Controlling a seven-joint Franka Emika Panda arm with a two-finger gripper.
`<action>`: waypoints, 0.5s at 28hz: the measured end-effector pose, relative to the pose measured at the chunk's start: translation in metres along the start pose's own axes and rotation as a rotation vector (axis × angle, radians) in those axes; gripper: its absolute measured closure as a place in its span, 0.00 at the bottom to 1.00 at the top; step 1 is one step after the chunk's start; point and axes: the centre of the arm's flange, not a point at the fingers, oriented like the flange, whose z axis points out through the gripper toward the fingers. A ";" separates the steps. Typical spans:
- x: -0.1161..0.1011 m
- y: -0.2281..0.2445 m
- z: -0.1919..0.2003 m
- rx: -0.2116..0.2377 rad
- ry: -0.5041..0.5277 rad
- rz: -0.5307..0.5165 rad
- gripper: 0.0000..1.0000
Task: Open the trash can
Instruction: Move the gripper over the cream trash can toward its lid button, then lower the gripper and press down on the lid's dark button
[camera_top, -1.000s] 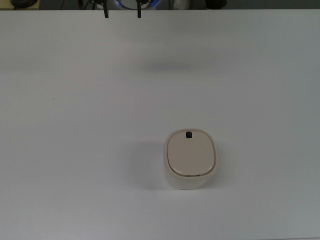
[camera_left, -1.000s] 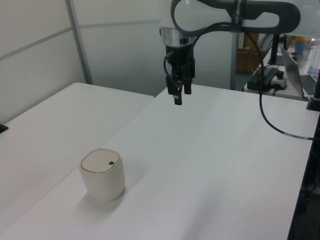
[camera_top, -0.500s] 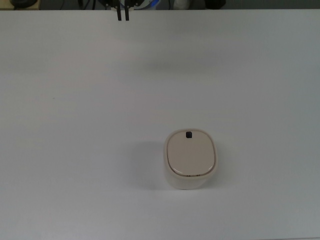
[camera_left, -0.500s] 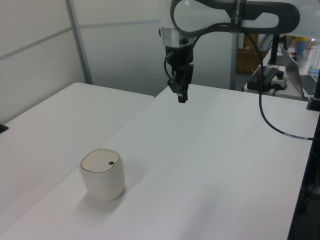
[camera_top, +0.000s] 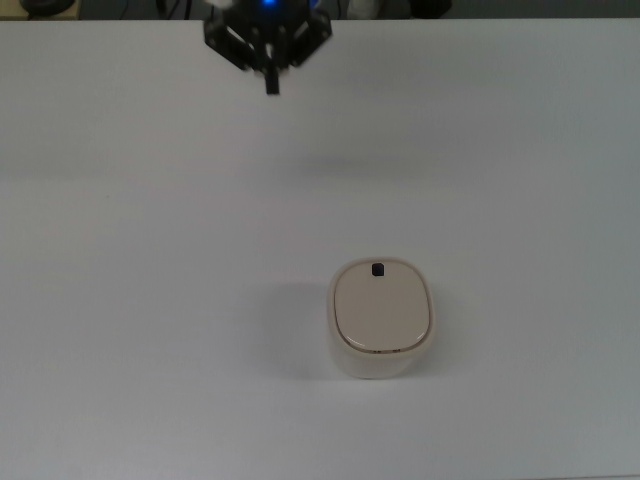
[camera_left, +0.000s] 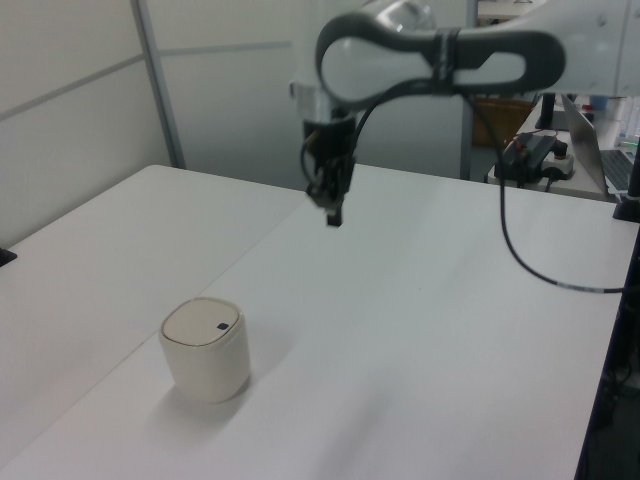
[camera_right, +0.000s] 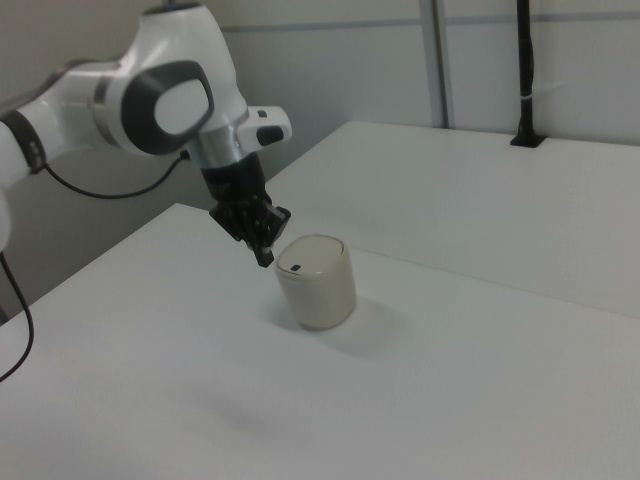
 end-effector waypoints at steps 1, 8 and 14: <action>0.005 -0.005 0.007 0.002 -0.002 -0.009 0.99; 0.045 -0.034 0.052 0.011 0.073 -0.057 0.99; 0.073 -0.057 0.088 0.023 0.154 -0.072 0.99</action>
